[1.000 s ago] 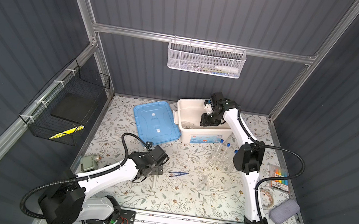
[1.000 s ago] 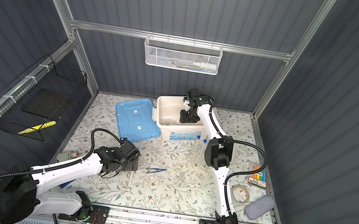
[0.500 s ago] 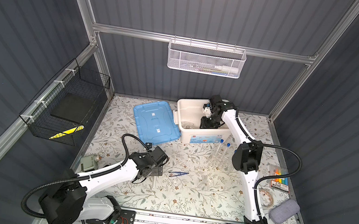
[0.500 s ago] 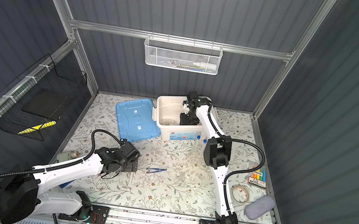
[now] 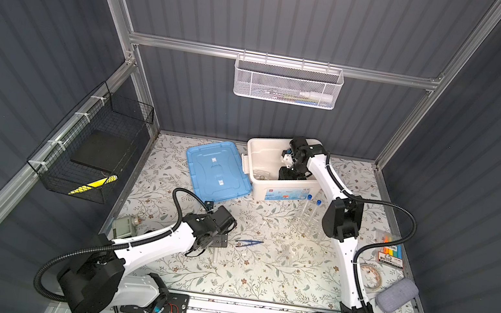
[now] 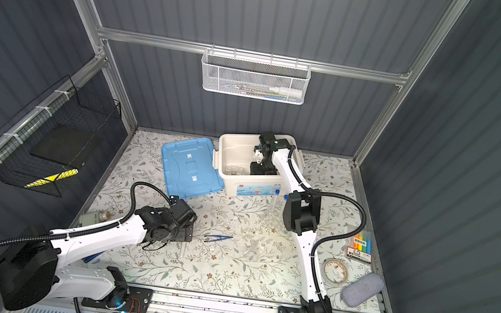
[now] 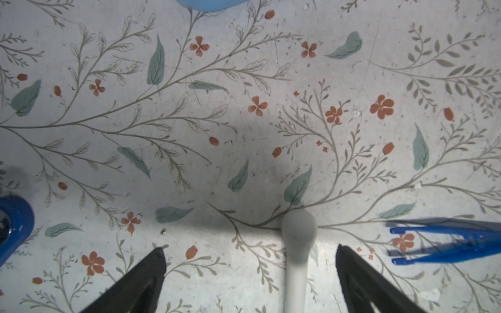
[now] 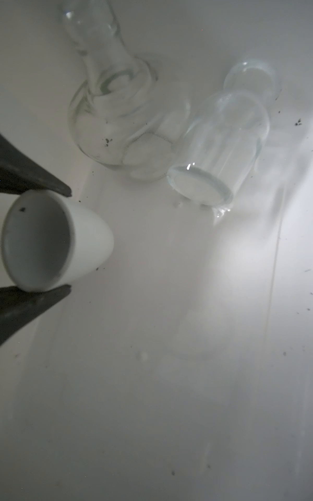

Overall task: Organize the chemistry lab equipment
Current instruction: 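Lower the white cup into the white bin and open the right gripper, then grasp the white pestle with the left gripper while the right gripper rises, then lift the white pestle with the left gripper toward the bin while the right gripper withdraws, then lower the white pestle into the white bin and open the left gripper, then move the right gripper down to the clear funnel while the left gripper draws back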

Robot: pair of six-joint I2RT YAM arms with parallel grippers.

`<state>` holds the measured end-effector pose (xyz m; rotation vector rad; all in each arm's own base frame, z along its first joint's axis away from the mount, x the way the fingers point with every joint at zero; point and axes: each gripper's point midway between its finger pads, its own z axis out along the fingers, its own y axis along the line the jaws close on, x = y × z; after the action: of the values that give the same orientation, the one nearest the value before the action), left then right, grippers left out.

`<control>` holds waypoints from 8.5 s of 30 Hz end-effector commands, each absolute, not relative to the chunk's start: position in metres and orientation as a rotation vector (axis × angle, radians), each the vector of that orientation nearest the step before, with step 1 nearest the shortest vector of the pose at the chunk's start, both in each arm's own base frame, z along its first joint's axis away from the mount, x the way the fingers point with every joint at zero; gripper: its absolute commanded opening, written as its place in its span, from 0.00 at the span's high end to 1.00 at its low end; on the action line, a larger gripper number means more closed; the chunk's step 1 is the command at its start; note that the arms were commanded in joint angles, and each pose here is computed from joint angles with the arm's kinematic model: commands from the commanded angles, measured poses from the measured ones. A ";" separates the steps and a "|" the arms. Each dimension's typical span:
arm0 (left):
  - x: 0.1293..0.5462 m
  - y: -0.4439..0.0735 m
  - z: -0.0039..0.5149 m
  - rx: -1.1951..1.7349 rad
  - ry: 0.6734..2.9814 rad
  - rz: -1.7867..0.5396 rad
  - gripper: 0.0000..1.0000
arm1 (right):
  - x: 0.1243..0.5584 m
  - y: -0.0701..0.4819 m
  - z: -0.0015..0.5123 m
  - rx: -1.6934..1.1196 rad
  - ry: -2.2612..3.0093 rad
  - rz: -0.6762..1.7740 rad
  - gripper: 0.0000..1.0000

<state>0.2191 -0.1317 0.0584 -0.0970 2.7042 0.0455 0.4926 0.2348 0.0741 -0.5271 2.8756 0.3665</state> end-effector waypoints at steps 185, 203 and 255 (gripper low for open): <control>0.564 -0.392 0.132 0.887 2.020 -0.598 0.79 | 0.464 0.083 0.190 0.030 2.340 0.623 0.14; 0.561 -0.390 0.140 0.840 2.028 -0.611 0.63 | 0.456 0.073 0.195 0.039 2.329 0.544 0.10; 0.395 -0.244 0.238 0.363 1.971 -0.510 0.00 | 0.172 0.194 0.123 -0.434 2.303 0.023 0.27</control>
<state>0.4006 -0.2512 0.2280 0.4152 2.0030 -0.5124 0.1725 0.2030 0.1345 -0.5026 2.2987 0.0995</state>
